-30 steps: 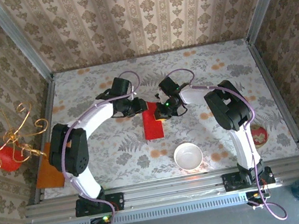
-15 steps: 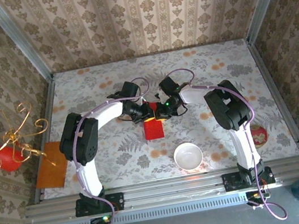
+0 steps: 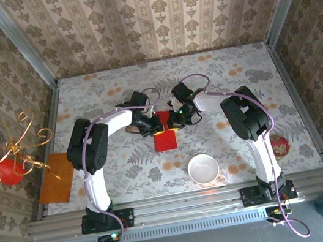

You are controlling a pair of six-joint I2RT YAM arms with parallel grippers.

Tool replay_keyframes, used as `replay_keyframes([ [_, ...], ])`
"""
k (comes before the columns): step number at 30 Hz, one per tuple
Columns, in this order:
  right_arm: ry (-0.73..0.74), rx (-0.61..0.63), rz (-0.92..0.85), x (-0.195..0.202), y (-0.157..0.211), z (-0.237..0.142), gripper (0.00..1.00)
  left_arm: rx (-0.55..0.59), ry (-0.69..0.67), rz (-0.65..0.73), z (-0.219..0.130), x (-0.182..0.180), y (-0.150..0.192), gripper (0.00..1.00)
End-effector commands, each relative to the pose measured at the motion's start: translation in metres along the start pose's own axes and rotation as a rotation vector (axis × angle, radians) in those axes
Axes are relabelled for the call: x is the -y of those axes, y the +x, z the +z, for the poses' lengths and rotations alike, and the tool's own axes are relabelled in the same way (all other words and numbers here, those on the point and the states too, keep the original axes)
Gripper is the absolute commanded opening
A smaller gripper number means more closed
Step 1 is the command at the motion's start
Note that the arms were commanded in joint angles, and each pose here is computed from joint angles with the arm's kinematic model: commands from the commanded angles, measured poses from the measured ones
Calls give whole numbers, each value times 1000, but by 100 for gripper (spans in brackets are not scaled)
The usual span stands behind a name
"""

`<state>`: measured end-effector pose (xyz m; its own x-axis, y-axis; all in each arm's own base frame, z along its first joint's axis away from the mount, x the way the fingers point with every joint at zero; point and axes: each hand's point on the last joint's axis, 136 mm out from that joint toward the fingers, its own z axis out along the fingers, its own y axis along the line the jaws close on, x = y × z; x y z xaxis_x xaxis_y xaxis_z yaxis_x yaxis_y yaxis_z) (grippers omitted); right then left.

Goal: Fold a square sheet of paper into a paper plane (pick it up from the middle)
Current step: First fold the square sheet of paper in half at the center of the table.

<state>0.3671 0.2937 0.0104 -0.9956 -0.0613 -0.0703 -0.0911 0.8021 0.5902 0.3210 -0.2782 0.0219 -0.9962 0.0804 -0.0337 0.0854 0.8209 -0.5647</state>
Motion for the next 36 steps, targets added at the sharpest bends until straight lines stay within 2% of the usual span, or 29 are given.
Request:
replay_keyframes([
  [1,264,-220,148,80,66,26,8,-47,-21,1,1,-31,15,6],
  [5,280,-235,152,84,71,26,8,-35,-25,-69,-14,-67,19,6],
  [9,277,-227,151,84,69,24,8,38,-23,-101,-42,-80,15,6],
  [12,270,-220,147,82,66,23,8,99,5,-64,-61,-62,6,7],
  [16,265,-218,147,81,66,24,8,160,104,20,-68,-14,-8,7],
  [19,267,-219,154,83,68,25,8,151,161,62,-54,17,-16,8],
  [23,265,-220,158,83,69,26,8,84,163,67,-19,30,-16,8],
  [29,269,-224,156,85,70,27,8,60,125,5,6,1,-25,8],
  [36,297,-230,156,91,73,24,8,90,36,-127,-18,-78,-23,8],
])
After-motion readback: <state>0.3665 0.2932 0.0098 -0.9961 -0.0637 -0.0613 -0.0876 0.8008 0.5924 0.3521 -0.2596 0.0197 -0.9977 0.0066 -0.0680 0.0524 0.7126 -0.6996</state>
